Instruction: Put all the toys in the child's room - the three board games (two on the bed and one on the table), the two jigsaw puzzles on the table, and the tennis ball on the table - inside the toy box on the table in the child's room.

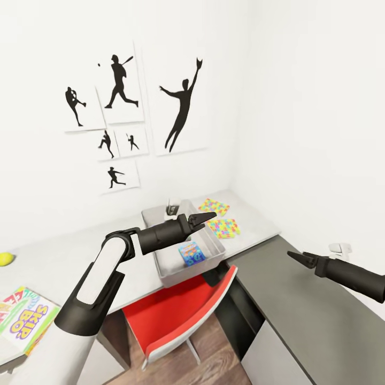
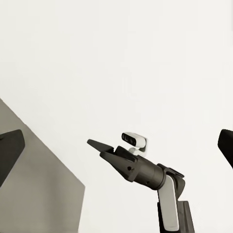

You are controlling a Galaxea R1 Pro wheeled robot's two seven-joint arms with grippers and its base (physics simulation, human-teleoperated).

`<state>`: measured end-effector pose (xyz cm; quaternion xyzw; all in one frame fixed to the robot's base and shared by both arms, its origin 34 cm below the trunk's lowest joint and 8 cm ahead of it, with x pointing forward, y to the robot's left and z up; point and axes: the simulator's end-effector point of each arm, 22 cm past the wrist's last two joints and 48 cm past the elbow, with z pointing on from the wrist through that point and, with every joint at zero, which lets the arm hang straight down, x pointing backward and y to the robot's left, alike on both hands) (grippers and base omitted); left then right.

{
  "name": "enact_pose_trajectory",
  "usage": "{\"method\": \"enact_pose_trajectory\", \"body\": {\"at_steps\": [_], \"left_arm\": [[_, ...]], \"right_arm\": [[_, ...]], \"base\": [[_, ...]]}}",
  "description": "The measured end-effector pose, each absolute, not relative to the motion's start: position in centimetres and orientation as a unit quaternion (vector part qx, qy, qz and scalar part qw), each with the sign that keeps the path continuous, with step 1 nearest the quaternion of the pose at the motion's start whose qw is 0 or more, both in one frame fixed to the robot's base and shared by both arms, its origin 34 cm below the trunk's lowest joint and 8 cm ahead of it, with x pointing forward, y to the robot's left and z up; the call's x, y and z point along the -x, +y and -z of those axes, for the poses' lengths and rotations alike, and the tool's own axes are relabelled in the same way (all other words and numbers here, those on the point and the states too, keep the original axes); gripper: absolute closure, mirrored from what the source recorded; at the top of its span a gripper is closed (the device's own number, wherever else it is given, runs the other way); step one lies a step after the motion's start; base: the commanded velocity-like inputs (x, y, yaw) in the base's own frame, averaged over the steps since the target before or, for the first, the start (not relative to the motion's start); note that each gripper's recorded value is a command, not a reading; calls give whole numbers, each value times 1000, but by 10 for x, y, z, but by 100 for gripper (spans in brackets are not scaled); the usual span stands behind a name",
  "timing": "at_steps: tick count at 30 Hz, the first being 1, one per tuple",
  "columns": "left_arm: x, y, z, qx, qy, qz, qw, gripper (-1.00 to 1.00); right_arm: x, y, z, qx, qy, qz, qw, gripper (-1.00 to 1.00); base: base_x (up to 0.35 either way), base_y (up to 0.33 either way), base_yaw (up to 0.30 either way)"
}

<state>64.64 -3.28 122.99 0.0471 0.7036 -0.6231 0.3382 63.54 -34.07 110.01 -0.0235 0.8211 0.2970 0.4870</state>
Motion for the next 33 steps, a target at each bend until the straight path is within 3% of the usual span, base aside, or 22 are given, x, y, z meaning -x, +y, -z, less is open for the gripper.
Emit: {"method": "enact_pose_trajectory", "body": {"at_steps": [18,33], "left_arm": [[-640,-31,-1245,-54,699,622,349,-100],[-634,-31,-1257,-62,695,621,357,-100]], "right_arm": [[-632,-344,-1117,25,813,-296,501,-100],[-629,-348,-1130,29,808,-291,511,-100]], "base": [[-129,168,0],[-36,48,0]]}}
